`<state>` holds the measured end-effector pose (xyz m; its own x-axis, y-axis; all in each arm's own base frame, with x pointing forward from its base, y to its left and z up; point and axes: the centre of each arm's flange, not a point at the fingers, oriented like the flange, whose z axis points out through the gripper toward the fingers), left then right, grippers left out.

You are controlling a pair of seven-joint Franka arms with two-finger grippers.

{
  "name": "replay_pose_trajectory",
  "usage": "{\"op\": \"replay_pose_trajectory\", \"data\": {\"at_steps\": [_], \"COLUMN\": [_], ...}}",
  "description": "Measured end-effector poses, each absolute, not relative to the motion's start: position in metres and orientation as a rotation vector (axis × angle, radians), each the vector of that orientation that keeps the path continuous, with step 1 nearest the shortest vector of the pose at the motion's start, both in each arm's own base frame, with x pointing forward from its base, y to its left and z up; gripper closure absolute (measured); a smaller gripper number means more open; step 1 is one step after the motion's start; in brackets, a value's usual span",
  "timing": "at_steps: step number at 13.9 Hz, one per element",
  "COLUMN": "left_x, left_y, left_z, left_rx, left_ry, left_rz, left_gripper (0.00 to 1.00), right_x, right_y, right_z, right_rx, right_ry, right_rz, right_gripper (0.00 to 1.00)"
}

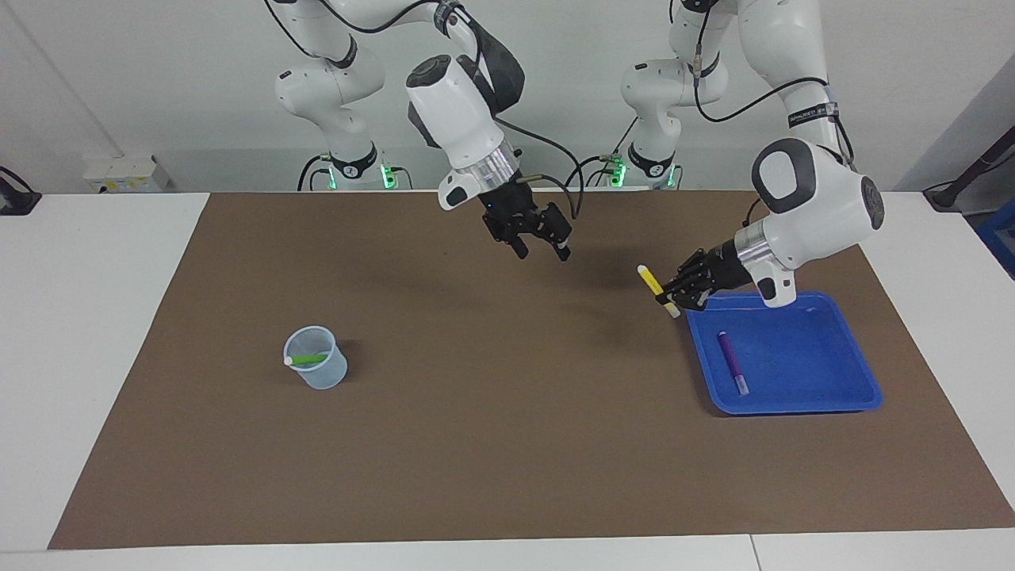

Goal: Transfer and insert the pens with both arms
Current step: 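Bring the yellow pen toward the right gripper with the left gripper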

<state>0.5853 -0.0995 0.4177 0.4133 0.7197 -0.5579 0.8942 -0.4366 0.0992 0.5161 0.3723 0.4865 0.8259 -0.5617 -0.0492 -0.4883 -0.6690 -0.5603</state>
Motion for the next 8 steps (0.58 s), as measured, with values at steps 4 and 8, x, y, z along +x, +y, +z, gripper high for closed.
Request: {"op": "replay_pose_trajectory", "data": {"at_steps": [4,8], "left_x": [0.583,0.584], "left_y": [-0.112,-0.118], "left_z": [0.418,0.421], "left_rx": [2.289,2.21], "left_ry": [1.383,1.432], "left_rz": [-0.64,-0.679], "left_gripper": [0.83,0.83], "right_x": [0.519,0.515], "right_y": [0.386,0.402], "right_z": [0.477,0.471], "right_rx": [-2.434,-2.421], "right_ry": [0.755,0.729], "right_rz": [-0.171,-0.189], "right_gripper": [0.0,0.03]}}
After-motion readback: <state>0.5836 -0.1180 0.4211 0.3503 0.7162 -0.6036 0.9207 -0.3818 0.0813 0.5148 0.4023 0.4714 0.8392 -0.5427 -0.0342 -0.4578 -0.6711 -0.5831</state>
